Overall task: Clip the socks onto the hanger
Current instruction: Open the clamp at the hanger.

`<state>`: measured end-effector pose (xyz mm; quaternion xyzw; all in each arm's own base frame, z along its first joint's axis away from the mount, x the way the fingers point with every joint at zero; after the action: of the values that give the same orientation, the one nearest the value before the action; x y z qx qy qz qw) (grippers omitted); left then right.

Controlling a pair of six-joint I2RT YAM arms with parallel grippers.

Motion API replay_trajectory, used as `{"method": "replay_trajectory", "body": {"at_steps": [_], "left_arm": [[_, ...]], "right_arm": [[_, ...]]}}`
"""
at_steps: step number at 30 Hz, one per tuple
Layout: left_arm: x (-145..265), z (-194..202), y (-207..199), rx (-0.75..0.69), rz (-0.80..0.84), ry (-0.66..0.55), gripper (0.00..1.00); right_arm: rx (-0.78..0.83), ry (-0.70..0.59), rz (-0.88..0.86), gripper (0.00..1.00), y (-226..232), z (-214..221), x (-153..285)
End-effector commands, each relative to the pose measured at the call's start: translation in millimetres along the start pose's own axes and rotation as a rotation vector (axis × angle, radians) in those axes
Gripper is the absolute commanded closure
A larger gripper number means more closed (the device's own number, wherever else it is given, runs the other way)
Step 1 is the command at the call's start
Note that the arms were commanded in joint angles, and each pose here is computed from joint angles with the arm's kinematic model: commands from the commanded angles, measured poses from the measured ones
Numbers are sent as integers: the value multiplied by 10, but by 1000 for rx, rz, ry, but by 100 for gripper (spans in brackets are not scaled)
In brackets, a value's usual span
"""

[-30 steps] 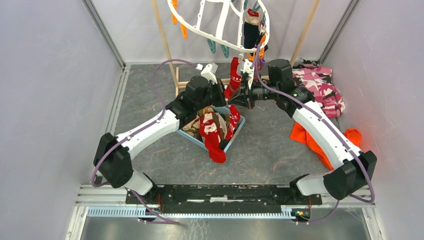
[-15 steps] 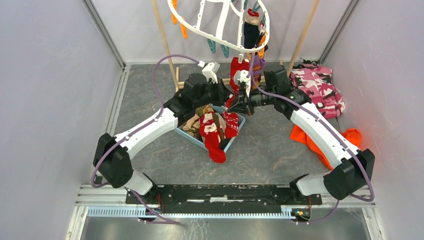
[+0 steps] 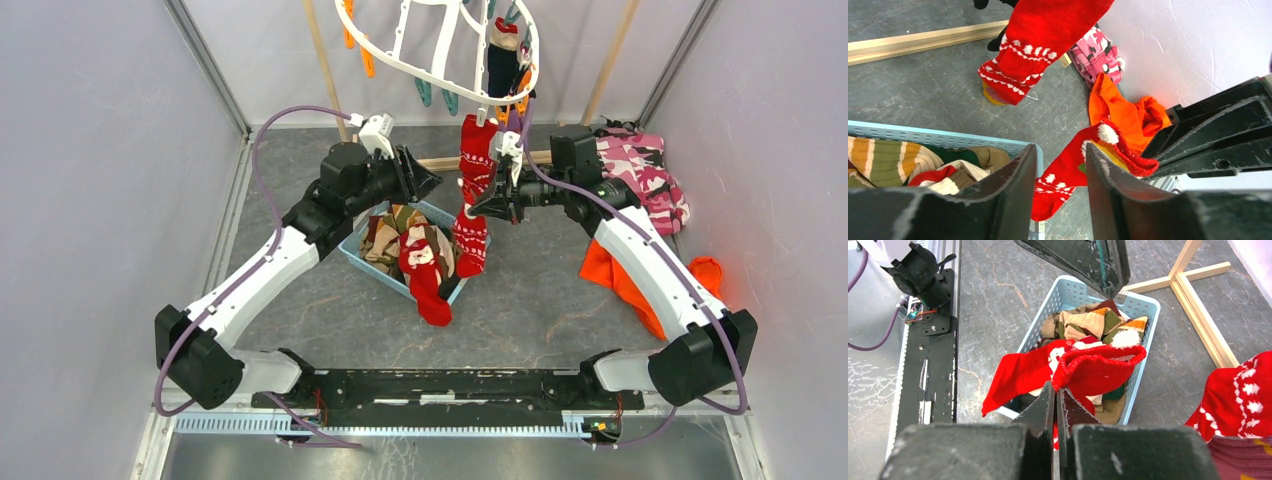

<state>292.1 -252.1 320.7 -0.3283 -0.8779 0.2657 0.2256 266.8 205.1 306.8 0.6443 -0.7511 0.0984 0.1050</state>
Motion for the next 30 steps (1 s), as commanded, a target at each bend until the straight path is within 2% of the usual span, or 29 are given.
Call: {"method": "replay_trajectory", "body": {"at_steps": [1,8,16,20,30], "left_arm": [[165,-231,-201,-65,79,-80,48],[203,-707,-594,-34,166,-235,29],[-150,-939,-560,-80,109,-282,29],[-372,-957,-474,-101,77,-277,32],[-628,-1059,-366,-157,49,-356,36]], "right_arm": [[20,-46,0,100,29,-108,76],[0,-66,20,100,-26,-114,158],[-14,-81,20,100,-33,-131,169],[-11,-84,23,100,-32,-138,180],[-16,-86,24,100,-43,-140,183]]}}
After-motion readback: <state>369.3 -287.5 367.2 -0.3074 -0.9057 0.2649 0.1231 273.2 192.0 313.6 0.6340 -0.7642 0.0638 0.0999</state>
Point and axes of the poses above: each gripper's point midway between its finger pads, its own x axis back along the fingers, its own y axis along the line the jaws close on, z = x × y, the point moved 5 cm from there along x, back along the fingers, and after that the axes turned 3 degrees about x, right-handed, at the moved point
